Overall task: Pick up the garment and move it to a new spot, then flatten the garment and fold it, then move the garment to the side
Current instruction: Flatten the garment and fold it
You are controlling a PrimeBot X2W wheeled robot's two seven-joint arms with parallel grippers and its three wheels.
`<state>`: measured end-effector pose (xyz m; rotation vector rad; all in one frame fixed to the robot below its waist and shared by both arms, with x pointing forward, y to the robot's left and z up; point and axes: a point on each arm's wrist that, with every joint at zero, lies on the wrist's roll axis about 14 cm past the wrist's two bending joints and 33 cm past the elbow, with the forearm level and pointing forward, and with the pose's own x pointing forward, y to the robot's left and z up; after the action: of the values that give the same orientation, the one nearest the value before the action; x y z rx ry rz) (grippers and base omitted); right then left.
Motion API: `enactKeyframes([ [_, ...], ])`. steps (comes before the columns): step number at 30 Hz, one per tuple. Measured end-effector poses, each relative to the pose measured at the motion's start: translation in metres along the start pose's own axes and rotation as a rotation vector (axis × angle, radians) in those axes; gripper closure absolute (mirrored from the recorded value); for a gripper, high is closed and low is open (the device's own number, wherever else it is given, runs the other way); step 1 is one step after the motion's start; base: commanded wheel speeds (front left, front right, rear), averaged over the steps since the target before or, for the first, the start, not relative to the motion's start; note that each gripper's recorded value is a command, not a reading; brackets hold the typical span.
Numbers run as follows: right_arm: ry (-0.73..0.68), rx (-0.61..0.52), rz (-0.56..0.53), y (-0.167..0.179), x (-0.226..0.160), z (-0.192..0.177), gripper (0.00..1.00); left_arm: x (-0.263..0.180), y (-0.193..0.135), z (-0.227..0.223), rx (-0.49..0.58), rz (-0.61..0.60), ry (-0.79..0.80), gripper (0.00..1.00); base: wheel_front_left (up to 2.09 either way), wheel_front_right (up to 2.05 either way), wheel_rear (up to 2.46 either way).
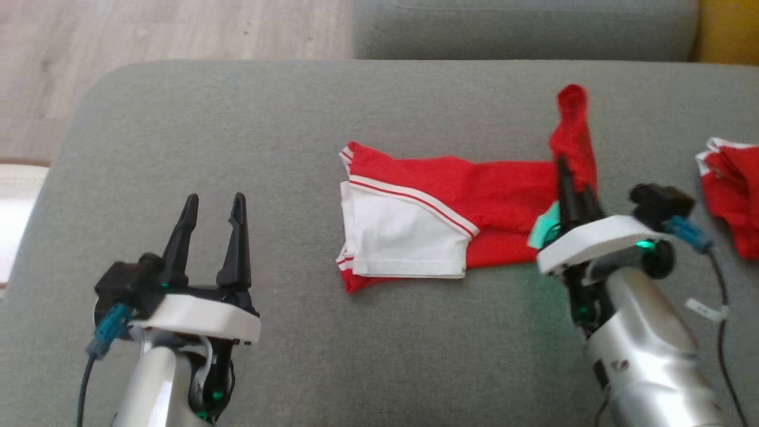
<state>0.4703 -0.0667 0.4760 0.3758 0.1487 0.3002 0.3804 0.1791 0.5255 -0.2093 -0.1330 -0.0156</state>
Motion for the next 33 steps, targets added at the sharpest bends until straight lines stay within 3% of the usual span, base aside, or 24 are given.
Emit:
enactKeyframes([
  [12, 0.176, -0.010, 0.284, 0.099, -0.001, -0.056, 1.00, -0.029, 0.033, 0.010, 0.010, 0.111, -0.015, 0.00, 0.00, 0.00, 0.00],
  [28, 0.320, -0.007, 0.431, 0.152, 0.002, -0.101, 1.00, -0.059, 0.064, 0.004, 0.036, 0.220, 0.017, 0.00, 0.00, 0.00, 0.00],
  [29, 0.335, -0.018, 0.439, 0.153, 0.001, -0.105, 0.00, -0.059, 0.065, 0.004, 0.037, 0.223, 0.019, 0.00, 0.00, 0.00, 0.00],
  [33, 0.383, -0.042, 0.491, 0.163, -0.011, -0.118, 0.00, -0.058, 0.065, 0.001, 0.037, 0.224, 0.027, 0.00, 0.00, 0.00, 0.00],
])
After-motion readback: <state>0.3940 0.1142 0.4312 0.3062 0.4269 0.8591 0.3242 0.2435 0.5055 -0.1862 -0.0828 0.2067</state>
